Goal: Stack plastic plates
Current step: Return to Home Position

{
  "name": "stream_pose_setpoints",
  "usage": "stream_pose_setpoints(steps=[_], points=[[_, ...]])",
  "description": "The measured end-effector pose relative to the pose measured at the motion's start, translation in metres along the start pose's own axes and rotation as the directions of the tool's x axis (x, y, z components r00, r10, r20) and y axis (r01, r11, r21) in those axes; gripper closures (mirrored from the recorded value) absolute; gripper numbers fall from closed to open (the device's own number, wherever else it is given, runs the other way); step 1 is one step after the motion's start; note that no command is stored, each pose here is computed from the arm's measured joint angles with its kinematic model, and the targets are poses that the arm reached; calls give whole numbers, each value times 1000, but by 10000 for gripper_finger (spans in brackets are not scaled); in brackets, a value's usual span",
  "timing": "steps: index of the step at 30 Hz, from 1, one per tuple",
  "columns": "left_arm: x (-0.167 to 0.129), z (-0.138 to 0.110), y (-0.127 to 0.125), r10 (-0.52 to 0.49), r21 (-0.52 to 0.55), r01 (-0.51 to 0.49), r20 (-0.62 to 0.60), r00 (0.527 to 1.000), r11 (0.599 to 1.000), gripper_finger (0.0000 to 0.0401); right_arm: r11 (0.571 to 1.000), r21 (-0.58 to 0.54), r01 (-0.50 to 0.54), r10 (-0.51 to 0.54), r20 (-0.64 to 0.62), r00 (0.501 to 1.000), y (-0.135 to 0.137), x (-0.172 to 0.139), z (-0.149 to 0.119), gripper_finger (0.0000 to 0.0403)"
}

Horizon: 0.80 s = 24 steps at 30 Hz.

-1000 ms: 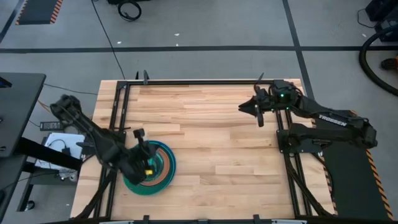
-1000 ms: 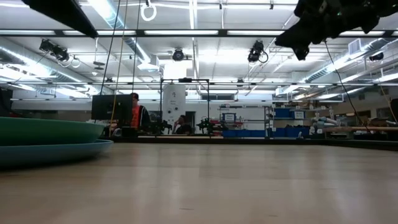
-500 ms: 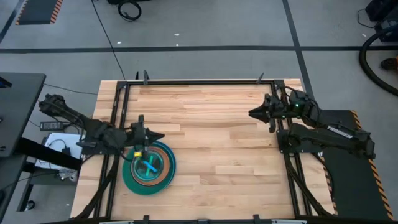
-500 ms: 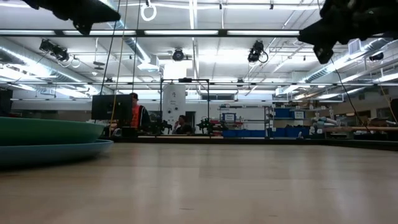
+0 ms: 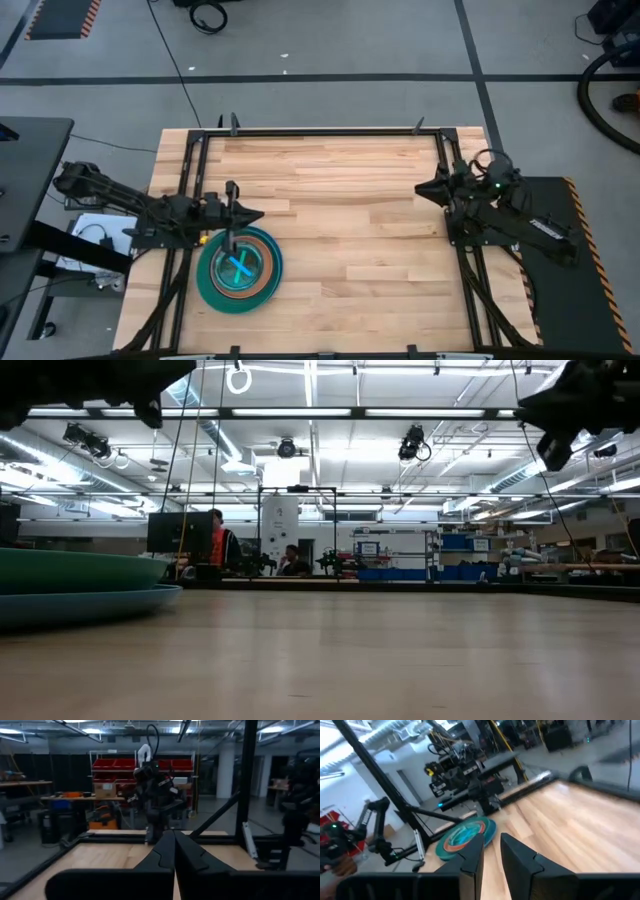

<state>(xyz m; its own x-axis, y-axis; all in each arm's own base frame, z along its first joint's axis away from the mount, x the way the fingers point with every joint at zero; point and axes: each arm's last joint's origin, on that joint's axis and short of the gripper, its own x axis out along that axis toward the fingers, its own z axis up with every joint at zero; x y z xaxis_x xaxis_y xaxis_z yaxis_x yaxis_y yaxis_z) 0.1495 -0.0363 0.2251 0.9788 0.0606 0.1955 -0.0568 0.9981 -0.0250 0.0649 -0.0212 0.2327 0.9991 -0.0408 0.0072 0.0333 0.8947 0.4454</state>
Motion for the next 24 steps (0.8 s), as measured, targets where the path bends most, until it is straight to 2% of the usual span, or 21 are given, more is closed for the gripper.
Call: stream_pose_setpoints(steps=[2,7,11,14,16,21,24], points=[[-5,-9,1,-5,-20,5,8,1000,1000,396,999,27,23,-22,-29,999,-4,2,-5,329],[-23,-31,7,0,-86,5,50,999,996,397,996,46,78,-79,8,997,-13,7,-13,329],[-25,-35,7,11,-111,-10,11,1000,994,398,985,147,94,-109,92,990,-18,11,-14,329],[-25,-36,7,11,-120,-10,7,1000,993,398,988,138,67,-93,194,977,-21,14,-14,329],[-25,-35,7,8,-122,-7,13,1000,992,398,987,137,88,-118,224,967,-25,16,-19,329],[-25,-35,7,7,-133,-6,9,1000,991,391,982,118,145,-165,190,968,-42,23,-42,329],[-25,-36,7,6,-151,-5,8,1000,989,390,973,150,172,-193,134,972,-45,24,-48,329]])
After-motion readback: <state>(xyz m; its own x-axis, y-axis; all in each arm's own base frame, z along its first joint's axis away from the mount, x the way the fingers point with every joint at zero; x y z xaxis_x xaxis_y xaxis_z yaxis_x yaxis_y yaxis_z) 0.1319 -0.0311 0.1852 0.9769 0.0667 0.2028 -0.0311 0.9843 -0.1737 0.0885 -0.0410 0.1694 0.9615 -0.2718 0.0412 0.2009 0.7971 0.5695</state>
